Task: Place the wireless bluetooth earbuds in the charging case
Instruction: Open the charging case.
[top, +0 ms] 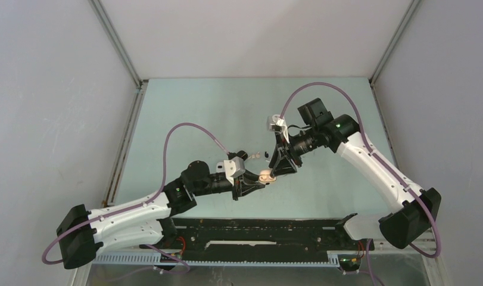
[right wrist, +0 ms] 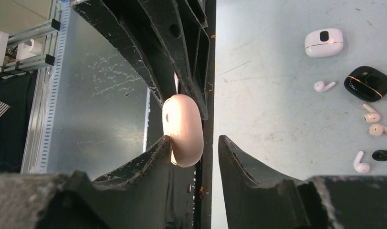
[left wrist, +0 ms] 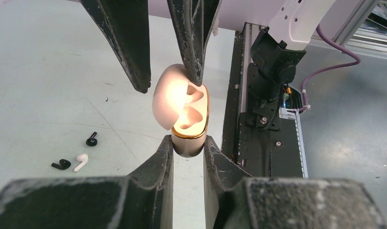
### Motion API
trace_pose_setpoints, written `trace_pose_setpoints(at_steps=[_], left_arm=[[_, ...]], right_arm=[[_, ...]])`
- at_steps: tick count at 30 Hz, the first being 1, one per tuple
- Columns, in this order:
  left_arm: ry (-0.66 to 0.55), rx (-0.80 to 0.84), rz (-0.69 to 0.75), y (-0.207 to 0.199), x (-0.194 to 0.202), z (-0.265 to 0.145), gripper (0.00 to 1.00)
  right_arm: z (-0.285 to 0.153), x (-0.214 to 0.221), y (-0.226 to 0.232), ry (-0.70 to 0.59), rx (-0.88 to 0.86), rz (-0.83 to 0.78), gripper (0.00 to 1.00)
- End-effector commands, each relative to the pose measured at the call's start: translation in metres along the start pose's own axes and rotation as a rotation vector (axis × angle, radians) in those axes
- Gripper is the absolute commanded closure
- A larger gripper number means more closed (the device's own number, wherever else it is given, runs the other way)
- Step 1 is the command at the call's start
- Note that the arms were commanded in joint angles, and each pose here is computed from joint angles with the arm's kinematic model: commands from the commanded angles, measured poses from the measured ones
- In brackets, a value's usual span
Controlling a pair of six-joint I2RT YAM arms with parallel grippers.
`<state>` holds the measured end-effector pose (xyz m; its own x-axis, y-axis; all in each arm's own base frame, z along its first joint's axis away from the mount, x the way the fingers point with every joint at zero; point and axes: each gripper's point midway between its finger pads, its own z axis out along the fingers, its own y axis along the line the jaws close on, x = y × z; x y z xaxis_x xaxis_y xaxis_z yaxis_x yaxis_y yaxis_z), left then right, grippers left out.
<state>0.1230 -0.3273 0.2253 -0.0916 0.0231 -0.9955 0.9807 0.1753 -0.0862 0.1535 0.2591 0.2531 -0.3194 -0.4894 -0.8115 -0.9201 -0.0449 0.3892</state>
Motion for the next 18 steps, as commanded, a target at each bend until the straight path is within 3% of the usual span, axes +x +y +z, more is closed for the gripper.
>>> trace_pose_setpoints(at_steps=[1, 11, 18], left_arm=[[-0.051, 0.030, 0.031, -0.006, -0.012, 0.001, 1.00], [-0.044, 0.026, 0.025, -0.005, -0.011, 0.002, 1.00], [-0.035, 0.019, 0.017, -0.004, -0.010, 0.002, 1.00]], right_arm=[[-0.006, -0.018, 0.003, -0.049, 0.001, -0.042, 0.56], [-0.013, -0.027, 0.008, -0.087, -0.005, -0.056, 0.55], [-0.044, -0.048, 0.021, -0.194, -0.053, -0.072, 0.52]])
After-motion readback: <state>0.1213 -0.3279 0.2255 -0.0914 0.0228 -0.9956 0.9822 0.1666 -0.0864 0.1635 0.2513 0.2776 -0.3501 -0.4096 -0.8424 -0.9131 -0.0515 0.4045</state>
